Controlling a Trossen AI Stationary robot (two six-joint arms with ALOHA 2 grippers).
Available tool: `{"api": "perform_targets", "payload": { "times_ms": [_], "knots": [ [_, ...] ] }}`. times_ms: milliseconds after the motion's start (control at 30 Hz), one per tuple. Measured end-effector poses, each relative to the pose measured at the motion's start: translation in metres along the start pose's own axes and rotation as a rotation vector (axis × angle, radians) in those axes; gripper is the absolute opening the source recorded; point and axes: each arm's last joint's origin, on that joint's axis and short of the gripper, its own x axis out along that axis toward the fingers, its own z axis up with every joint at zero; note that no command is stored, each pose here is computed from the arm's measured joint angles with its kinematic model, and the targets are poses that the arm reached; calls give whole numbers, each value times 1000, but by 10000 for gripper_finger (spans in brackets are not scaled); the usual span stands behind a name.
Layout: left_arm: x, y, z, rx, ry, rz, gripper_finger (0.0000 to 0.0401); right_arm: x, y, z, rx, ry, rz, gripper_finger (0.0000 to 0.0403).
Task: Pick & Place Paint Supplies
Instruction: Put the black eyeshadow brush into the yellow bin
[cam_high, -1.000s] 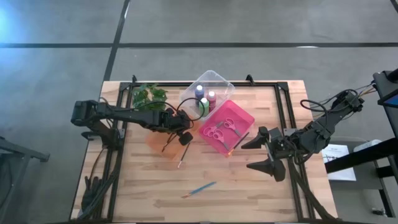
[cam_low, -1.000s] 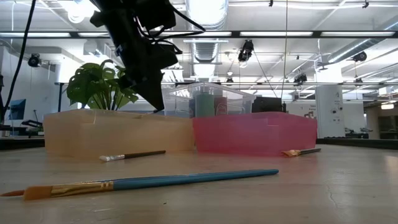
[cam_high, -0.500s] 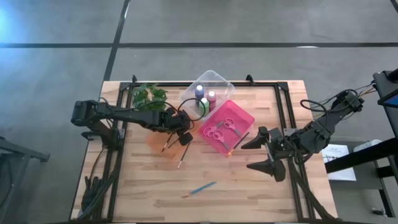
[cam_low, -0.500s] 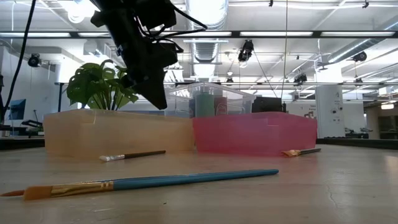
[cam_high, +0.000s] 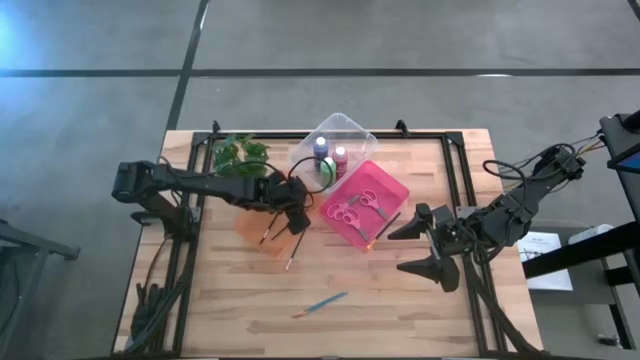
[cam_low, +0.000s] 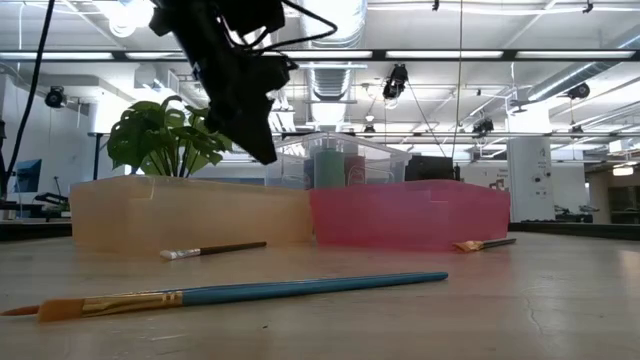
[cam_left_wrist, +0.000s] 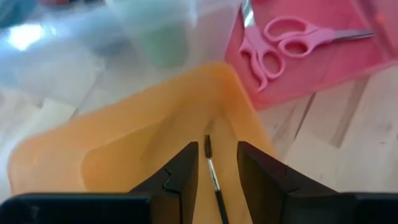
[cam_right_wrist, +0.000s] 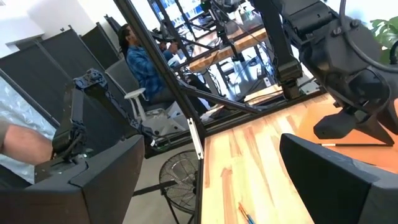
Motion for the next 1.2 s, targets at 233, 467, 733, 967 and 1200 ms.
{"api": "perform_targets", "payload": {
  "times_ms": [233,467,733,967,1200],
  "knots": [
    [-12,-5,17,131,-48,-66,120,0,0,0,-6,0,0,370],
    [-22,-21,20,385,-63,-247,120,0,0,0,-26,3,4,370],
    [-38,-63,-6,724,-59,-391,120,-1,1,-1,-31,7,10,370],
    [-49,-96,-47,1001,72,-484,120,-1,1,-2,-41,11,10,370],
    [-42,-126,-81,1317,113,-413,121,0,1,-2,-40,12,9,370]
  ]
}}
